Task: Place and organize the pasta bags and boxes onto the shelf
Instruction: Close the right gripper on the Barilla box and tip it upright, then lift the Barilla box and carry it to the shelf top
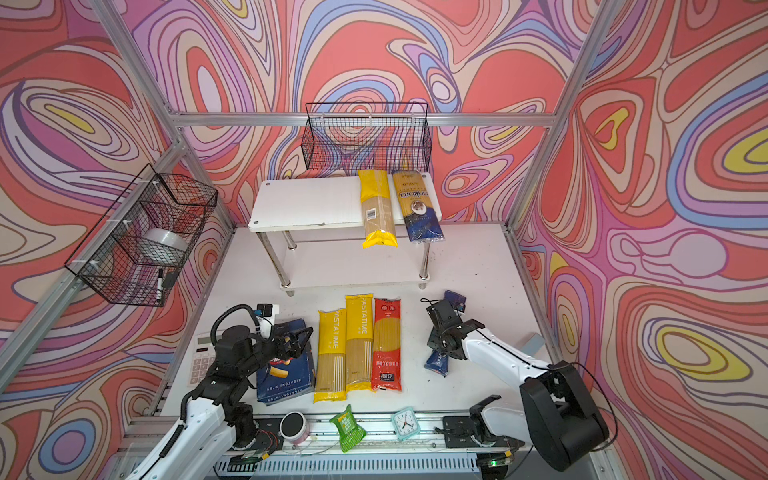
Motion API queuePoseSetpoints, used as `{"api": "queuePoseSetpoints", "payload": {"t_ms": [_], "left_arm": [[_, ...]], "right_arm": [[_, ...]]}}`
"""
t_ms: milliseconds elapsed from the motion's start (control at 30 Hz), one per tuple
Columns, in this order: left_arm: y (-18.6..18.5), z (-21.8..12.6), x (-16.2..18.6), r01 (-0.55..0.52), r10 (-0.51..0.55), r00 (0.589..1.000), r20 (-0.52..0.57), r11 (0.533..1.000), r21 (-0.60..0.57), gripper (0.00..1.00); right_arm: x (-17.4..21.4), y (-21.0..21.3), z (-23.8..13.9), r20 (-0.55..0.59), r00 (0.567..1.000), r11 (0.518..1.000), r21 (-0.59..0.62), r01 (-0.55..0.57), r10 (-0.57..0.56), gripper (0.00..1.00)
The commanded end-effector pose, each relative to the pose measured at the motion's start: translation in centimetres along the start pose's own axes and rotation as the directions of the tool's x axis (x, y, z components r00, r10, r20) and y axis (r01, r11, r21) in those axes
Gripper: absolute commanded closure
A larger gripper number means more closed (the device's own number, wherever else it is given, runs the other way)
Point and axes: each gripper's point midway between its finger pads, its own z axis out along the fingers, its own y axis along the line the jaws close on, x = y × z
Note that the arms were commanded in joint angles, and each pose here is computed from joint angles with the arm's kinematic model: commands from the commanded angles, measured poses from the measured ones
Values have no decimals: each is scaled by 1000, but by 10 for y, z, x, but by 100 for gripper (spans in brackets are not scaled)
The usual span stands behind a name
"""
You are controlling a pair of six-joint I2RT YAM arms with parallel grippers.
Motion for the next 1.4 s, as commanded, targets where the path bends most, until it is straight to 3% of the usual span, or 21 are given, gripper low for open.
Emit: {"api": "queuePoseSetpoints", "payload": {"t_ms": [0, 267, 600, 967, 1267, 1367], "left_arm": [[-6, -1, -9, -24, 23, 1000, 21, 1000, 18, 0], [-5, -1, -9, -22, 22, 1000, 22, 1000, 13, 0], [-4, -1, -9, -21, 20, 999, 24, 1000, 8, 0], [-2, -2, -10, -15, 15, 1000, 26, 1000, -4, 0], [-2, -1, -10, -15, 15, 1000, 25, 1000, -7, 0], [-1, -1, -10, -11, 12, 1000, 24, 1000, -12, 0]], "right_arm": [[9, 6, -4, -53, 998, 999, -27, 42, -44, 69], [-12, 38, -48, 71, 981, 962, -196, 191, -180, 75], [-29, 61, -107, 174, 956, 909, -308, 281, -236, 79], [-7, 108, -149, 204, 890, 771, -446, 455, -407, 79], [-5, 152, -193, 277, 834, 688, -473, 550, -477, 79], [-1, 166, -201, 298, 797, 659, -449, 603, -526, 79]]}}
